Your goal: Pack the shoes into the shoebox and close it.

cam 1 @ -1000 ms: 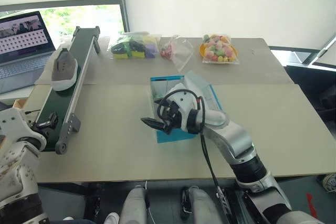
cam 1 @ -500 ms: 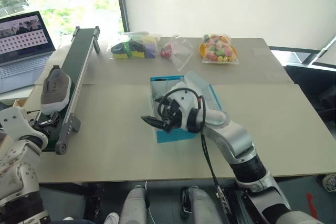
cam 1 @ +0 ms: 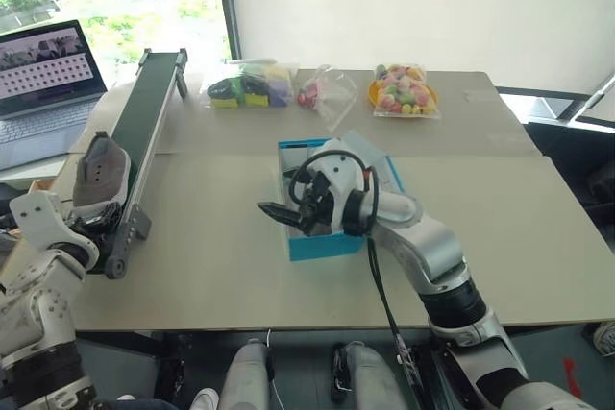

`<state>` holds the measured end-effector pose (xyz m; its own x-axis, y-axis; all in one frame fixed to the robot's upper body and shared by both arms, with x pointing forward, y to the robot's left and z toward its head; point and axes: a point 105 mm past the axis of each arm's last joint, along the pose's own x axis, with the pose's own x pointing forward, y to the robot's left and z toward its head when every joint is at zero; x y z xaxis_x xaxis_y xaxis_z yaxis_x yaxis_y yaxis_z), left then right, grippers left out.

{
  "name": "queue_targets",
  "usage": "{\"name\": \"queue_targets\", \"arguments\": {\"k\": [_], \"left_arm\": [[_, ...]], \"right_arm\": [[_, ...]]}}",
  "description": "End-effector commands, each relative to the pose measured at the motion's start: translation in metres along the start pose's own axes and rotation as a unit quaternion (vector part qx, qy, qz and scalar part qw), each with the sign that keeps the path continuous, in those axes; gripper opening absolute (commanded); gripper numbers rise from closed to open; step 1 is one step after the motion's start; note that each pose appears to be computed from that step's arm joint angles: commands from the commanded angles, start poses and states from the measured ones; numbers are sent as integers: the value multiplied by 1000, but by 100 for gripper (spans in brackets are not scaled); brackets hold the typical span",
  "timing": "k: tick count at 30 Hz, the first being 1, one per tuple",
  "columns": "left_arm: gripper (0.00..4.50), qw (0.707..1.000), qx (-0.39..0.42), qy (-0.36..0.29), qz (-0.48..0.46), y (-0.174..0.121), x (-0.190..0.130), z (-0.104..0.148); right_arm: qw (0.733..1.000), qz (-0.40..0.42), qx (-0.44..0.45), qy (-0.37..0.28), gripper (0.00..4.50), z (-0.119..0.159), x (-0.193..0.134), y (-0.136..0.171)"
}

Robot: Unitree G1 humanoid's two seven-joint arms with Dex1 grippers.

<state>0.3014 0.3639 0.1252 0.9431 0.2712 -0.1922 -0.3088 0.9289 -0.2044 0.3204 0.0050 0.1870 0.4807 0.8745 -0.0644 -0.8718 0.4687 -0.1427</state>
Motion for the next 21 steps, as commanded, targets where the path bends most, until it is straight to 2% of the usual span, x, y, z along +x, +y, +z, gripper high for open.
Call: {"name": "queue_targets", "arguments": {"k": [1,4,7,11,16,21], "left_arm": [[264,1000,0,-3,-16,-9,1,4],[227,1000,0,-9,-19,-12,2,5],[227,998,-1,-49,-26,-18,1,17],[227,989,-55,-122,-64,-36,-7,42],[227,975,-109,-141,-135,-72,-16,50],[227,967,-126,-128,-183,-104,-21,46]], "right_arm": [[999,-1,-16,-37,450,25,-3,-1],[999,-3,-16,-38,450,26,-4,-3],[999,-5,-16,-37,450,26,-3,-4],[999,-6,-17,-36,450,26,-1,-4],[999,-15,-5,-40,450,28,2,-8],[989,-61,126,-56,450,33,10,-30]]}}
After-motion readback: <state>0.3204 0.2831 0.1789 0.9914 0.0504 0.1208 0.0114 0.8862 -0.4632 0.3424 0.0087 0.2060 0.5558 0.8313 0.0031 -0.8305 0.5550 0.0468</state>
